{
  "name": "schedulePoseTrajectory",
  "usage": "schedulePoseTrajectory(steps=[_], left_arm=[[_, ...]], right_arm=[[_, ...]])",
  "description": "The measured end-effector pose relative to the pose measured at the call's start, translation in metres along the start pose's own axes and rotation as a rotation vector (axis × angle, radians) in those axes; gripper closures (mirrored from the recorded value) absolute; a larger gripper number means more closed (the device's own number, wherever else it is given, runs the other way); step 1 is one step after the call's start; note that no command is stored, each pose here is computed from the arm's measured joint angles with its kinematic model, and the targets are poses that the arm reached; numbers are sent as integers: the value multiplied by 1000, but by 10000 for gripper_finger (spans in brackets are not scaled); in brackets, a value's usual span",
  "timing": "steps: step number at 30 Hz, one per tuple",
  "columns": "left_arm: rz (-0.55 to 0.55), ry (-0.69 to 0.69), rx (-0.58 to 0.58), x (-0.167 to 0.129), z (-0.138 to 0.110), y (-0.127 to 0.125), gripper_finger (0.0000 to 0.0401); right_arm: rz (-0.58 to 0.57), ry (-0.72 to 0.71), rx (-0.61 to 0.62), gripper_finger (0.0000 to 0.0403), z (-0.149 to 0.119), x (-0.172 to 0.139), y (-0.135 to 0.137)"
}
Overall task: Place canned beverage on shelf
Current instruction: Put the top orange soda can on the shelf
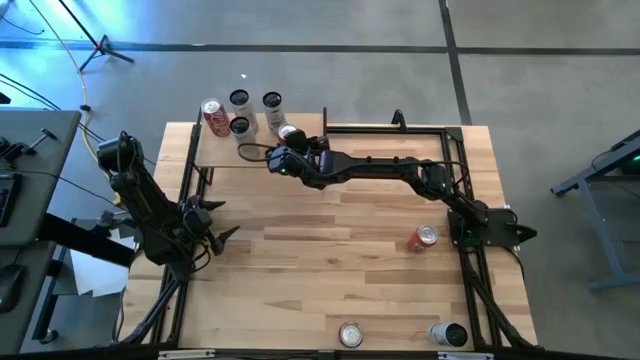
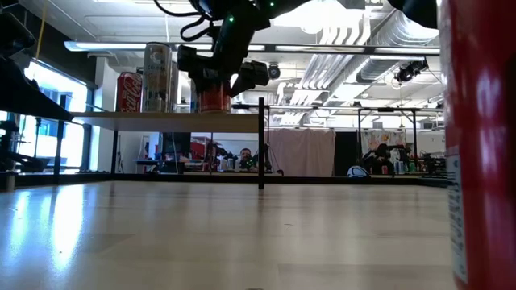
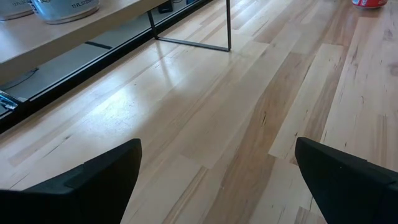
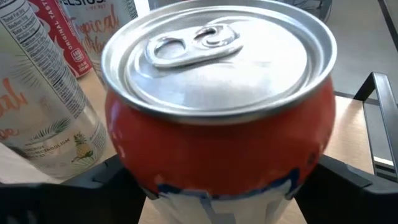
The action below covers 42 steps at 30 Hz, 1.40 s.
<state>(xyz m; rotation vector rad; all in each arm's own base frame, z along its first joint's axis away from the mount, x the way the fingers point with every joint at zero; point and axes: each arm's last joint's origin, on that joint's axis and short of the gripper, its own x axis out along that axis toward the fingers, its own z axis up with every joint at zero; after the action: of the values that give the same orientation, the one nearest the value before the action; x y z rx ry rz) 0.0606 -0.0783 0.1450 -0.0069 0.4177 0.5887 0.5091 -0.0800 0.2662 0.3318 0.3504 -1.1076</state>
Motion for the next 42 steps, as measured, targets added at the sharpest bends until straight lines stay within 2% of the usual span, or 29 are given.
schedulePoseTrajectory(steps=[14, 17, 22, 27, 31, 36, 40, 42], left_arm=[[0, 0, 0, 0, 0, 0, 1], [0, 0, 0, 0, 0, 0, 1], [0, 0, 0, 0, 0, 0, 1], [0, 0, 0, 0, 0, 0, 1], [0, 0, 0, 0, 0, 0, 1], [0, 0, 0, 0, 0, 0, 1], [0, 0, 0, 0, 0, 0, 1], [0, 0, 0, 0, 0, 0, 1]], right_arm=[[-1, 7, -32, 78, -5, -6, 3], [-2, 6, -40, 63, -7, -9, 5], [-27, -20, -56, 12, -12, -18, 9], [-40, -15, -59, 10, -25, -35, 16], [-48, 56, -48, 5, -42, -64, 17], [-100, 117, -31, 4, -60, -128, 7], [-182, 92, -21, 4, -70, -181, -13], [-157, 61, 49, 4, -77, -199, -14]])
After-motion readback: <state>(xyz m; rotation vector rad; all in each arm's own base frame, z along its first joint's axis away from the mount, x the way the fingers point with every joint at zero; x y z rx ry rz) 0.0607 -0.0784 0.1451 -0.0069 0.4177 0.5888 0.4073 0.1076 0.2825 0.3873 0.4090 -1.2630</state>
